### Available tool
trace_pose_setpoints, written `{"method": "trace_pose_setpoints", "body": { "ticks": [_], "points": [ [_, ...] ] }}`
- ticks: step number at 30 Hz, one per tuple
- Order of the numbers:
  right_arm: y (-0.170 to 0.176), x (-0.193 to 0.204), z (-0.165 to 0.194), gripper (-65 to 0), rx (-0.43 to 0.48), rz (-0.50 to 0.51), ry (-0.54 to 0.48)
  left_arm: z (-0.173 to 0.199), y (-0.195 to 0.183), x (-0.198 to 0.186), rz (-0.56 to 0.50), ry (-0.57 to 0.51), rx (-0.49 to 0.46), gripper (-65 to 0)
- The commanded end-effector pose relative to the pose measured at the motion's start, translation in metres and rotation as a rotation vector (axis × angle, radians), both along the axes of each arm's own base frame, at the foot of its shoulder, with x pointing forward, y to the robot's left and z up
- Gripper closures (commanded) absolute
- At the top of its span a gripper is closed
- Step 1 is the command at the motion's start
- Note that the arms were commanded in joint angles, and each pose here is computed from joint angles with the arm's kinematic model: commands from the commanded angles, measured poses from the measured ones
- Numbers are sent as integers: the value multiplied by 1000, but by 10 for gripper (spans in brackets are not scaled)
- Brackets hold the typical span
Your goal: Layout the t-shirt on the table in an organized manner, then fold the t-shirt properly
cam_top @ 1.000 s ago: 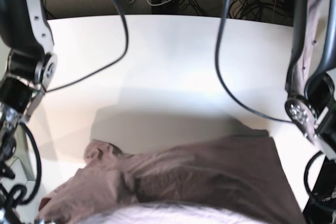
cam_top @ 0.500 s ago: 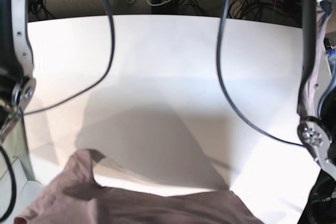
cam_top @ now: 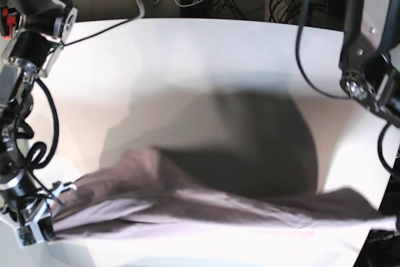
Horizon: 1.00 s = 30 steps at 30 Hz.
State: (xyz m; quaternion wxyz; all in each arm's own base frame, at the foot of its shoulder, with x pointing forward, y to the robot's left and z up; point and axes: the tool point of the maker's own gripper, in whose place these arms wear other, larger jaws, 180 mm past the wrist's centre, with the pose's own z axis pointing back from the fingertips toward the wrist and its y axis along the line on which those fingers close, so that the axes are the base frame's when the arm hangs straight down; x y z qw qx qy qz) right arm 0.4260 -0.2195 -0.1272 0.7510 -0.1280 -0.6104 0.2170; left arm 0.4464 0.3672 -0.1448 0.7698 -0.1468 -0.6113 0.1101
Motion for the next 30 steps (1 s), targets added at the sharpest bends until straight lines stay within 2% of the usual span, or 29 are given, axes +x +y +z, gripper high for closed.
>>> {"method": "trace_pose_setpoints", "body": {
  "ticks": [1,13,16,25,30],
  "points": [
    [7,1,22,0,17,26,-77,6,-2,-1,-7,-30,-4,-1],
    [10,-31,-65,0,29,31,129,-104,22,-105,66,175,-78,-1],
    [10,-40,-85,0,31,30,178,-122,25,-129,78,196,-113,-1],
    [28,-49,-113,0,97,44,244,-160,28,-181,80,310,-130,0],
    [35,-55,-109,0,108,49,225,-179,38,-215,101,408,-107,0]
  ]
}}
